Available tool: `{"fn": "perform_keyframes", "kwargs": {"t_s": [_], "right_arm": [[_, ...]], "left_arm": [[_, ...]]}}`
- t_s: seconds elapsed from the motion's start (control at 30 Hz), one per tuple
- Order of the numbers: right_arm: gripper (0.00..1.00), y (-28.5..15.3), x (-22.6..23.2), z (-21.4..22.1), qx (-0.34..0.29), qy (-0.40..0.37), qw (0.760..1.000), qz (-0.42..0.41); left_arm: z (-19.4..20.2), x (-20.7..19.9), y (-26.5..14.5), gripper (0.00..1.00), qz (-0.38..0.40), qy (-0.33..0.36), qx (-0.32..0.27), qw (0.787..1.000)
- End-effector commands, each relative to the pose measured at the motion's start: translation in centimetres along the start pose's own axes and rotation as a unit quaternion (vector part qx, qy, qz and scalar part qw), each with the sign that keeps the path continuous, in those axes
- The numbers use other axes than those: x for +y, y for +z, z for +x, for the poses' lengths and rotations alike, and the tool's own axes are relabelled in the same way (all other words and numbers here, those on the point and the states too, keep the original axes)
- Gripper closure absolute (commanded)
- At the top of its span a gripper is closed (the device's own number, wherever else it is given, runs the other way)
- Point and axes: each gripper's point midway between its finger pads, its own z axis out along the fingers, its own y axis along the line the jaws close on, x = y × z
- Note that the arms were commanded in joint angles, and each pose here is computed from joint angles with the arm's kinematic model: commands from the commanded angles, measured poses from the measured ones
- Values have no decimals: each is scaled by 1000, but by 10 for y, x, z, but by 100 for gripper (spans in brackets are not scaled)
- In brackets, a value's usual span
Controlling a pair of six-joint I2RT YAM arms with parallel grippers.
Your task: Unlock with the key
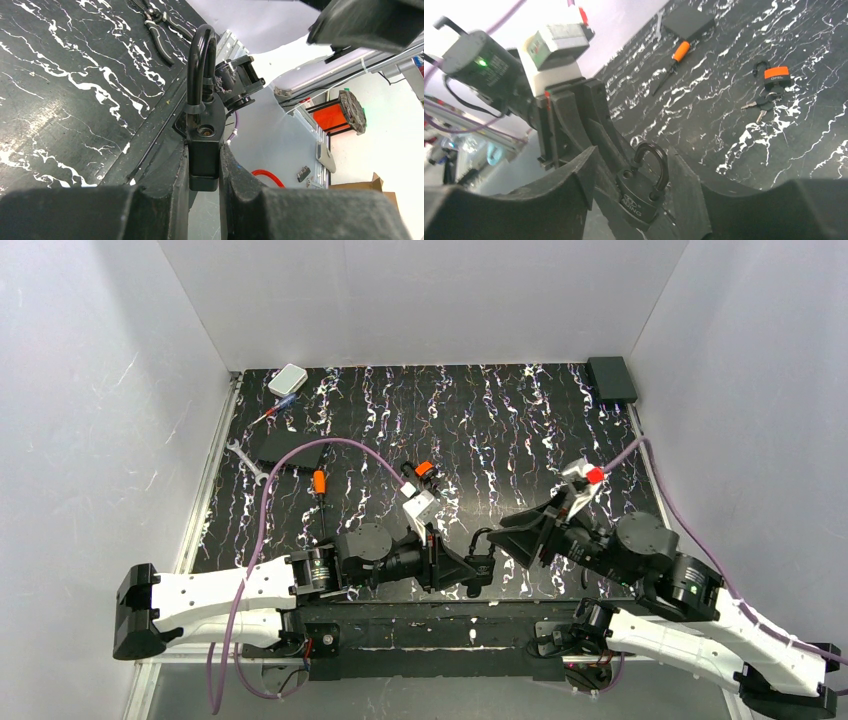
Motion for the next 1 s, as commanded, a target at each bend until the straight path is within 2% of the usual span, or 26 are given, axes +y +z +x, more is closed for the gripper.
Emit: {"fn": "perform_keyframes", "kwargs": {"t_s": [0.0, 0.43, 0.67, 0.87, 0.97], "right_arm": [[44, 6, 17, 4, 35, -13, 999, -36], [49, 19, 3, 34, 80, 24, 997, -3], [49, 17, 8, 34, 71, 36, 997, -18], [46, 24, 2, 56, 99, 55, 993, -12], [44, 28, -5, 58, 88, 59, 994, 0]], "left_arm": [[-31, -15, -3, 100, 17, 2, -51, 999], [-35, -12, -3, 100, 5, 4, -51, 999], [-36, -10, -3, 100, -3, 3, -55, 998], [-39, -14, -3, 100, 4, 3, -55, 998], [-39, -17, -2, 100, 10, 3, -51, 999]]}}
